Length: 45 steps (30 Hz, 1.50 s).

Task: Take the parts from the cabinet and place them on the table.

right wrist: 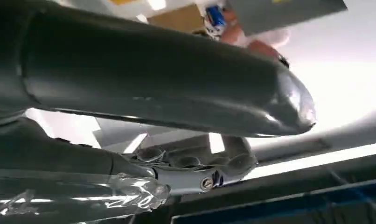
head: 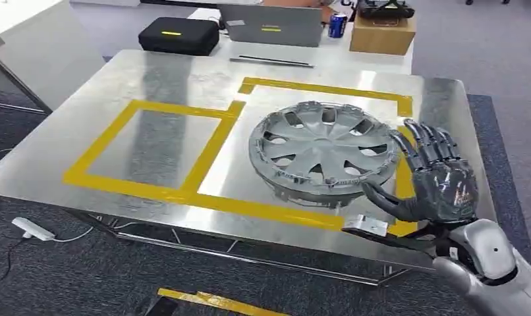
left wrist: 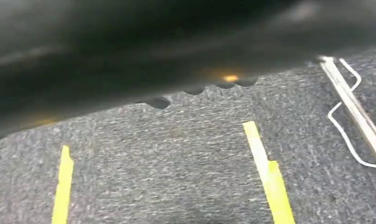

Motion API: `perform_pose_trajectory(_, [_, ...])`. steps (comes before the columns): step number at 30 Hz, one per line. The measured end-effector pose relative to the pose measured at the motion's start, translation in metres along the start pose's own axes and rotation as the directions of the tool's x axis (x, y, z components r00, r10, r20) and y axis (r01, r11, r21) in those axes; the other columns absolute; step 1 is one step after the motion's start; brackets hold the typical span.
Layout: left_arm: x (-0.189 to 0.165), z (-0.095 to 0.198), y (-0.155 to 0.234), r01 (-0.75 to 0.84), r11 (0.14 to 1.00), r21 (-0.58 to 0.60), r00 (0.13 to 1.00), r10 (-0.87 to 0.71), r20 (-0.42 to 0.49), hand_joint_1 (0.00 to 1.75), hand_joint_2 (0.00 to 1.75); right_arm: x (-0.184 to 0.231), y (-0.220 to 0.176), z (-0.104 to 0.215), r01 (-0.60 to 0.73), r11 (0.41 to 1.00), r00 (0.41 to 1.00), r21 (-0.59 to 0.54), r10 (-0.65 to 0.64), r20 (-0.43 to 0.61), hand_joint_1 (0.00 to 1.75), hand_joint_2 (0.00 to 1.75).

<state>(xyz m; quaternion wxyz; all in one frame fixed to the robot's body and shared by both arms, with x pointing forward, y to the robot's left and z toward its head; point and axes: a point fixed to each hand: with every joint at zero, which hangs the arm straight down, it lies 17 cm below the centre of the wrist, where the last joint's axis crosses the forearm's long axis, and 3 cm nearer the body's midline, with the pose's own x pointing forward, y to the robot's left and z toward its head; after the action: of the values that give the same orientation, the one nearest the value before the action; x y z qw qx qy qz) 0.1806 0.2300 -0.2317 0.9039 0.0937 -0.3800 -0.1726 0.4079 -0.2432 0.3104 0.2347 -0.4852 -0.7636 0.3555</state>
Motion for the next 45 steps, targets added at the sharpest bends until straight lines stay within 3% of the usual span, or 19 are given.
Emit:
perform_pose_trajectory(5, [0.001,0.0,0.0,-0.006,1.0,0.008,1.0,0.006,0.001,0.0,0.0,0.003,-0.018,0.006,0.081,0.994,0.996,-0.071,-0.083,-0.021,0.0,0.0])
perform_pose_trajectory(9, [0.002,0.001,-0.001,-0.002,1.0,0.026,1.0,0.002,0.004,0.0,0.0,0.008,-0.059,0.018,0.346,0.893,0.925,-0.287,-0.375,-0.054,0.0,0.0])
perform_pose_trajectory(16, [0.003,0.001,0.001,0.006,0.998,0.056,1.0,-0.006,0.002,0.0,0.0,0.022,-0.106,0.035,0.435,0.768,0.867,-0.469,-0.498,-0.011,0.0,0.0])
perform_pose_trajectory(22, [0.002,0.001,0.003,-0.007,0.997,0.076,1.0,0.008,-0.007,0.0,0.0,0.027,-0.116,0.046,0.452,0.73,0.845,-0.512,-0.534,-0.015,0.0,0.0])
perform_pose_trajectory(35, [-0.005,0.004,0.008,-0.029,0.994,0.103,0.999,0.031,-0.022,0.0,0.0,0.016,-0.095,0.084,0.463,0.713,0.775,-0.526,-0.614,-0.151,0.0,0.0])
perform_pose_trajectory(45, [-0.005,0.004,0.01,-0.032,0.993,0.113,0.999,0.035,-0.018,0.0,0.0,0.004,-0.092,0.106,0.422,0.731,0.767,-0.536,-0.603,-0.22,0.0,0.0])
